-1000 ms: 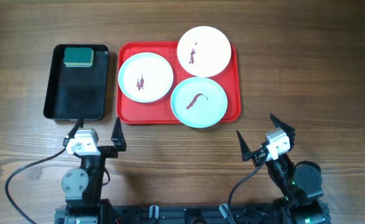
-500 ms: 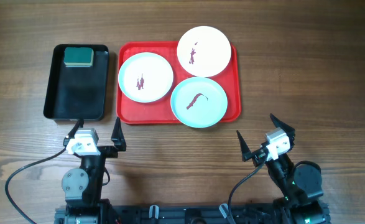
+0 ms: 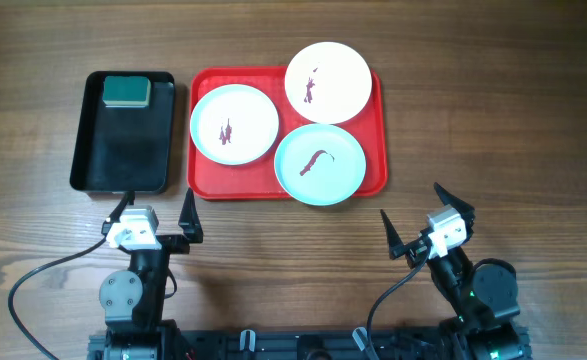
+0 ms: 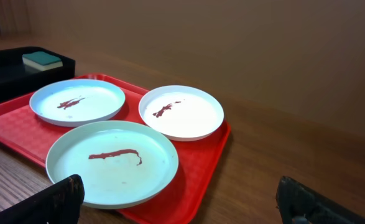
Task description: Clean dirty plates on tray and stack at the side
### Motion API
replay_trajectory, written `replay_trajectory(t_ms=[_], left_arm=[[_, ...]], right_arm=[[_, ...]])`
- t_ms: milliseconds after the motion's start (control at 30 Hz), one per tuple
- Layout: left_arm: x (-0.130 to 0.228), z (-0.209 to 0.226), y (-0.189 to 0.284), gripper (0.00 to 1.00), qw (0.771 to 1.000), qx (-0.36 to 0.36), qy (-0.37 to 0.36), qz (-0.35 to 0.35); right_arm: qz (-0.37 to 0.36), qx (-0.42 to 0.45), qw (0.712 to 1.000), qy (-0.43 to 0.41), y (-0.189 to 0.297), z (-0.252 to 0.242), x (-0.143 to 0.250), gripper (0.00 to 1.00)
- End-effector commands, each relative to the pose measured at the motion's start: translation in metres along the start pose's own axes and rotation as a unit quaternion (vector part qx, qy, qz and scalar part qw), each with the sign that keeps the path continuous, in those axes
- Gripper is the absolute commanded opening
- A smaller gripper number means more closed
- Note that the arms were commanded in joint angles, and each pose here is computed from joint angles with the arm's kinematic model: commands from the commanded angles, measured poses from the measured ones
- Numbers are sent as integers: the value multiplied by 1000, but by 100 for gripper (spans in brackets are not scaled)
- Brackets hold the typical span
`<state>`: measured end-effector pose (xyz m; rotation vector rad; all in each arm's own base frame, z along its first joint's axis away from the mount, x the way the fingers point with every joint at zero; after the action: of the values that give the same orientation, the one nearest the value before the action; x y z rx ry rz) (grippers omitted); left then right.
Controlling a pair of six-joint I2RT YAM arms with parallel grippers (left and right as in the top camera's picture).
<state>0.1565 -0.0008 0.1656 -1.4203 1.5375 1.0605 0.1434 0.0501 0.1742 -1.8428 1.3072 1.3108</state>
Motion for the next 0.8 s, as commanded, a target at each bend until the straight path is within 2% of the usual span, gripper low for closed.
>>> replay_trajectory(t_ms=[0,600,767], left_arm=[[2,1,0,100,1000,-1,-6,1],[1,2,0,100,1000,-7,-6,-1],[-1,5,0,100,1000,-22,-1,-10]], right_arm=[[-12,-5,1000,2,1,0,-3,100],[-20,-20,1000,1,1,3,-5,100],[-23,-28,998,-52,1,4,-5,100]])
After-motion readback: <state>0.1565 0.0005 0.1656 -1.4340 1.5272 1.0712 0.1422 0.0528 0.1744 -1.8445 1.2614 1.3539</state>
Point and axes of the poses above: each gripper's point midway between its finger pads, its own y axis back along the fingers, its own z axis along the line the jaws close on, x = y × z, the point moved 9 cm from there along y, back along the fingers, and after that the axes turned 14 degrees about y, right-handed, at the moved point
